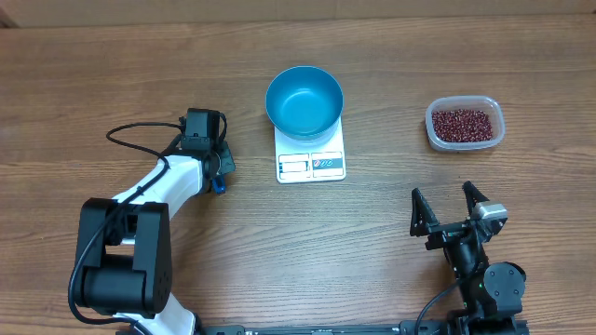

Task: Scoop item into bowl and weigh 150g on scale
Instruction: 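Move left gripper over red scoop and grasp its blue handle, then lift red scoop with left gripper and carry it toward the scale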

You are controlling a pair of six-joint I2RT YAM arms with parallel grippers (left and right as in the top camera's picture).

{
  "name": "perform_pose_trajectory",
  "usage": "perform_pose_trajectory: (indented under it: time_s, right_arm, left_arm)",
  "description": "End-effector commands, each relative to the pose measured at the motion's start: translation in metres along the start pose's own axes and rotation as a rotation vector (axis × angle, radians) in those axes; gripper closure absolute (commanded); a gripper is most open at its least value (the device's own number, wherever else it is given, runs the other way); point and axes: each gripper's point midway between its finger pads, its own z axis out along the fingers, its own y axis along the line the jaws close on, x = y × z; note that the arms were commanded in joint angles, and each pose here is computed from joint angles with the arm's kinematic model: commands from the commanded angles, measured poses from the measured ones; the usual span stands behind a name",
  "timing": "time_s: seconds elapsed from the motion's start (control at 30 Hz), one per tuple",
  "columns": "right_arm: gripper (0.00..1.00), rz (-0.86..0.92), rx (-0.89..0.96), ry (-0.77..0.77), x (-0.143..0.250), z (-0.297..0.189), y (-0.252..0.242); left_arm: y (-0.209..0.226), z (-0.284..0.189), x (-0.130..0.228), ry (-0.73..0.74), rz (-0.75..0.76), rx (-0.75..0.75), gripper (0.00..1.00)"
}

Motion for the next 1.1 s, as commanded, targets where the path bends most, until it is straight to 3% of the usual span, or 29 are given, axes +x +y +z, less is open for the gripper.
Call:
perform_pose_trajectory:
  time_s: [0.0,0.37,0.8,1.07]
  right_arm:
    - [0.0,0.007,0.013,-0.003,0.002,0.0,-0.003]
    - [0.0,0.006,0.013,-0.003,0.002,0.0,-0.003]
    - [0.0,0.006,0.013,-0.003,0.002,0.0,-0.003]
    - [0.0,0.006,0.013,-0.003,0.002,0.0,-0.003]
  left_arm:
    - [-0.005,0.002,-0.006,-0.001,-0.023,0.021,0.96]
    - [-0.02,-0.019,-0.025,-0.031,-0.047,0.09,0.96]
    - [-0.038,-0.098,-0.065,-0.161,-0.114,0.198,0.96]
    - [-0.072,-0.135,-0.061,-0.209,-0.117,0.291,0.96]
